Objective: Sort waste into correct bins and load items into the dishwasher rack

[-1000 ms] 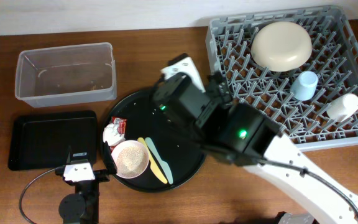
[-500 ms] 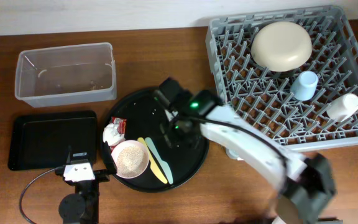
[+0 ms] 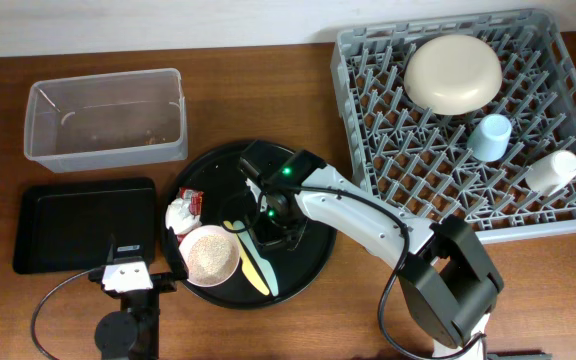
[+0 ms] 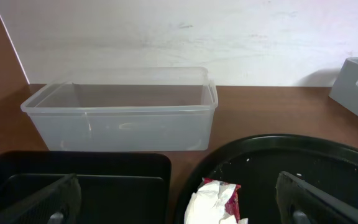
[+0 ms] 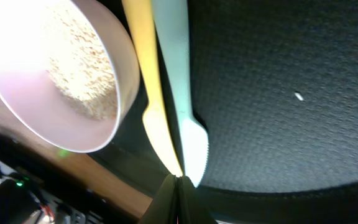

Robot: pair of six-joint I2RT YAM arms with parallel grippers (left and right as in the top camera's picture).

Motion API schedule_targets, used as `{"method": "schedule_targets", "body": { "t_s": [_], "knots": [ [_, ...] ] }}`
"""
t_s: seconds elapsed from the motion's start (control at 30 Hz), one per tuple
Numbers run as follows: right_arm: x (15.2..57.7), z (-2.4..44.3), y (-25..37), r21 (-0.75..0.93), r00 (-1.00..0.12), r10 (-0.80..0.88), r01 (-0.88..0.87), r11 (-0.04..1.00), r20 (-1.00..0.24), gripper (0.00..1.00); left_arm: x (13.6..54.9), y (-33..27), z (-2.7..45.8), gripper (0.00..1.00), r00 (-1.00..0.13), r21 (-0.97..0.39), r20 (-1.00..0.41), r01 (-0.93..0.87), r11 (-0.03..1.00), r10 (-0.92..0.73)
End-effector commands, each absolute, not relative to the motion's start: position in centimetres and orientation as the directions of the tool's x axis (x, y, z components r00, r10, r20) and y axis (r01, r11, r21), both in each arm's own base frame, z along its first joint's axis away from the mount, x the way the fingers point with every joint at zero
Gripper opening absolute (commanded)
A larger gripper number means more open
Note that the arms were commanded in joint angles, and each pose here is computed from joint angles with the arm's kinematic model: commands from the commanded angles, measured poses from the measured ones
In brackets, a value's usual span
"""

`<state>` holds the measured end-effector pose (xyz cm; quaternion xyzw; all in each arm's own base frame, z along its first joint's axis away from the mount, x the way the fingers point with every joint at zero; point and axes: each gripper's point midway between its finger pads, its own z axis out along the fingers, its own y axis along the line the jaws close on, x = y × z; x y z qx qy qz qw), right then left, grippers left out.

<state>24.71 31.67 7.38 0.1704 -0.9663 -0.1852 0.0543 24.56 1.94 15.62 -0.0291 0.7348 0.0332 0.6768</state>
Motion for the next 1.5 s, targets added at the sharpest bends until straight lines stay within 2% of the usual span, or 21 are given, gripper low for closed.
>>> {"method": "schedule_targets", "body": {
  "t_s": [0.0, 0.27, 0.7, 1.03, 1.3, 1.47],
  "knots": [
    [23.1, 5.8, 32.7, 0.458, -0.942, -0.310, -0.222, 0.861, 0.127, 0.05, 24.6, 1.7, 15.5, 0.99, -0.087, 0.016, -0.996, -0.074, 0.997, 0.010],
    [23.1, 3.9, 33.4, 0.493, -0.967, -0.195, -0.089, 0.865, 0.167, 0.04, 24.6, 1.7, 15.5, 0.99, -0.087, 0.016, -0.996, -0.074, 0.997, 0.010],
    [22.9, 2.5, 33.7, 0.522, -0.972, -0.155, -0.042, 0.852, 0.175, 0.05, 24.6, 1.7, 15.5, 0.99, -0.087, 0.016, -0.996, -0.074, 0.997, 0.010],
    [22.6, -0.4, 33.9, 0.570, -0.932, -0.134, 0.089, 0.817, 0.337, 0.04, 24.6, 1.7, 15.5, 0.99, -0.087, 0.016, -0.996, -0.075, 0.997, 0.010],
    [24.0, 0.0, 33.4, 0.571, -0.947, -0.116, 0.082, 0.817, 0.301, 0.04, 24.6, 1.7, 15.5, 0.99, -0.087, 0.016, -0.996, -0.074, 0.997, 0.010],
    [25.7, 2.2, 33.0, 0.581, -0.976, -0.160, -0.045, 0.812, 0.148, 0.04, 24.6, 1.7, 15.5, 0.99, -0.087, 0.016, -0.996, -0.074, 0.997, 0.010]
  ]
}}
